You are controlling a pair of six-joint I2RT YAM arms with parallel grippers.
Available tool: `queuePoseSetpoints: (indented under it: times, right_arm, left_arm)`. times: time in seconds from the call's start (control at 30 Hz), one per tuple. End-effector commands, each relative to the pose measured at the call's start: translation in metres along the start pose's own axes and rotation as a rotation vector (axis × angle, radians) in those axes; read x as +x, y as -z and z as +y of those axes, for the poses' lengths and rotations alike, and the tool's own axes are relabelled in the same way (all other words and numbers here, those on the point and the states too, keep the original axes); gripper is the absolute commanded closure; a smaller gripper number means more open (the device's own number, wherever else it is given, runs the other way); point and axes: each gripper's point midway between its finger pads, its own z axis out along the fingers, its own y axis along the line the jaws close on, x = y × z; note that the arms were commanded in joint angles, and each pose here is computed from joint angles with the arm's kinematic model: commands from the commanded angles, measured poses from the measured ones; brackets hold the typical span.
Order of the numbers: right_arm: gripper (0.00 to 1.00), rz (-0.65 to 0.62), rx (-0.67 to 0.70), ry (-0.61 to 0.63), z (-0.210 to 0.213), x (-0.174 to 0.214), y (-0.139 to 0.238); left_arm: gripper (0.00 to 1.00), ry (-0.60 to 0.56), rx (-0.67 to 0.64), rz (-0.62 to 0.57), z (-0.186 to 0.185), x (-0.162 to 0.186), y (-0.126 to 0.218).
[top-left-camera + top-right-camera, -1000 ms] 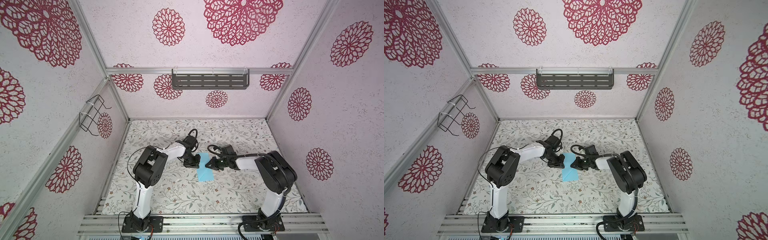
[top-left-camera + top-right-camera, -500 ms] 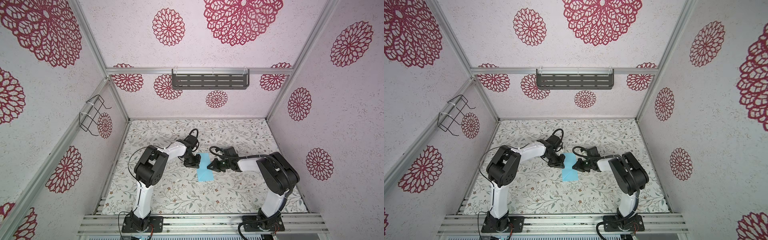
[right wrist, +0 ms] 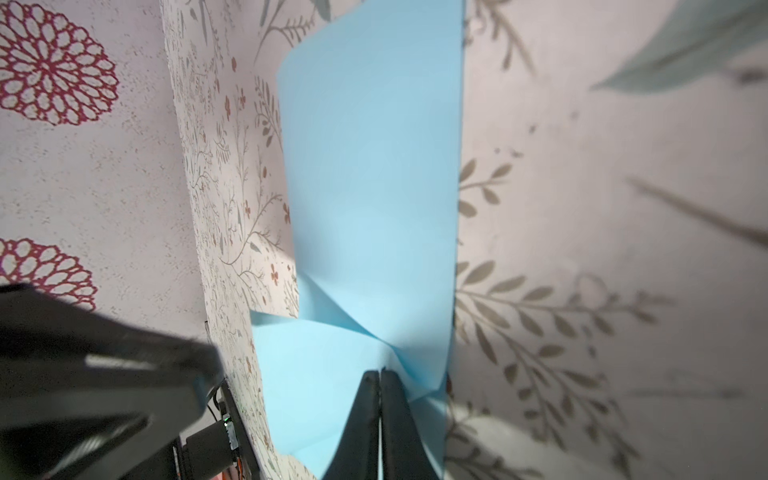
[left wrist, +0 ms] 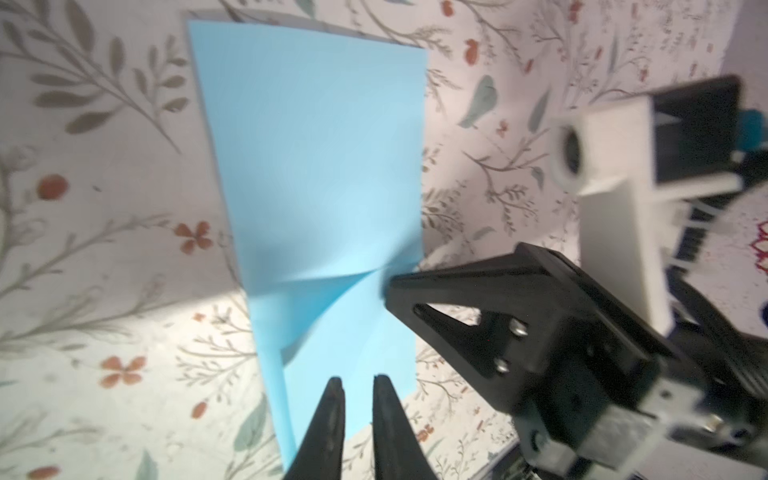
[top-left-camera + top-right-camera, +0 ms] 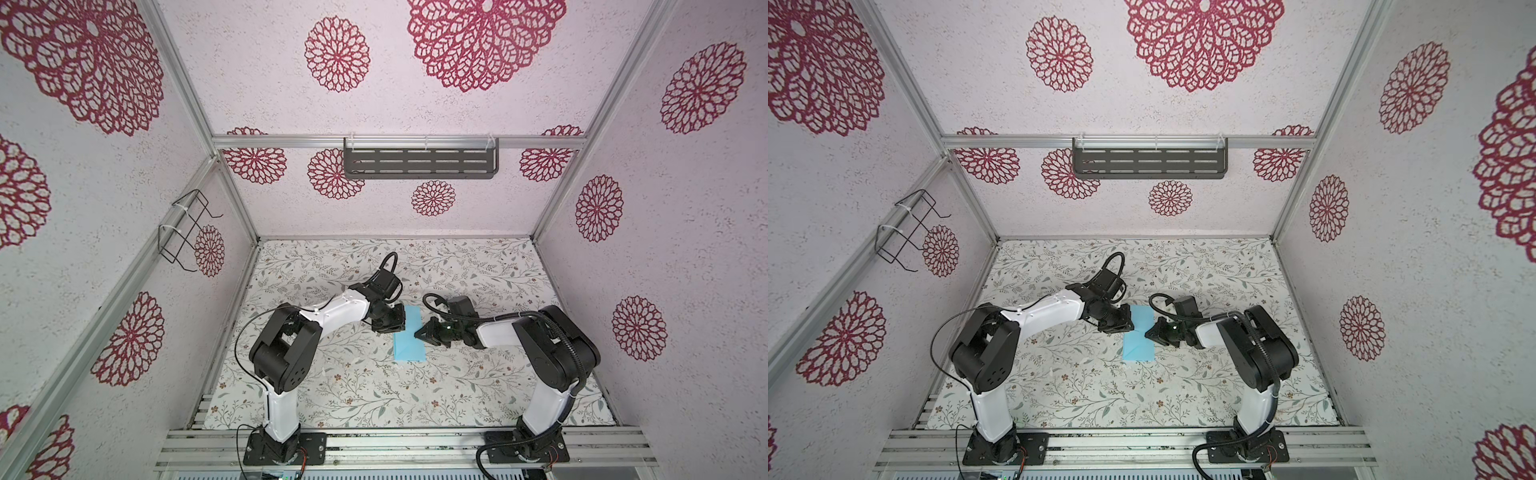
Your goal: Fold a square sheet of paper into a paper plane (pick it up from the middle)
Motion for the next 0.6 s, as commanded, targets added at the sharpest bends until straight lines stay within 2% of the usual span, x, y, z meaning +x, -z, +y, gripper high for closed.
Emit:
queuePoseSetpoints:
  times: [0.0,0.17,0.23,0.57]
  right_arm:
    - [0.9,-0.001,0.201,-0.134,-0.054,0.019,0.001]
    - [0.9,-0.005,0.212,-0.145,-0.056,0.019,0.002]
    - [0.9,-0.007,0.21,-0.148,-0.055,0.019,0.002]
    - [0.9,-0.003,0.214,-0.144,-0.052,0.018,0.004]
  left_arm:
    - [0.83,0.045,0.042,-0.004,-0.01,0.002,-0.009]
    - [0.87,0.031,0.029,0.061,-0.011,0.012,-0.025]
    - [0.89,0.035,-0.012,0.092,-0.001,0.017,-0.038]
    - [0.94,0.034,-0.107,0.146,0.024,0.027,-0.054]
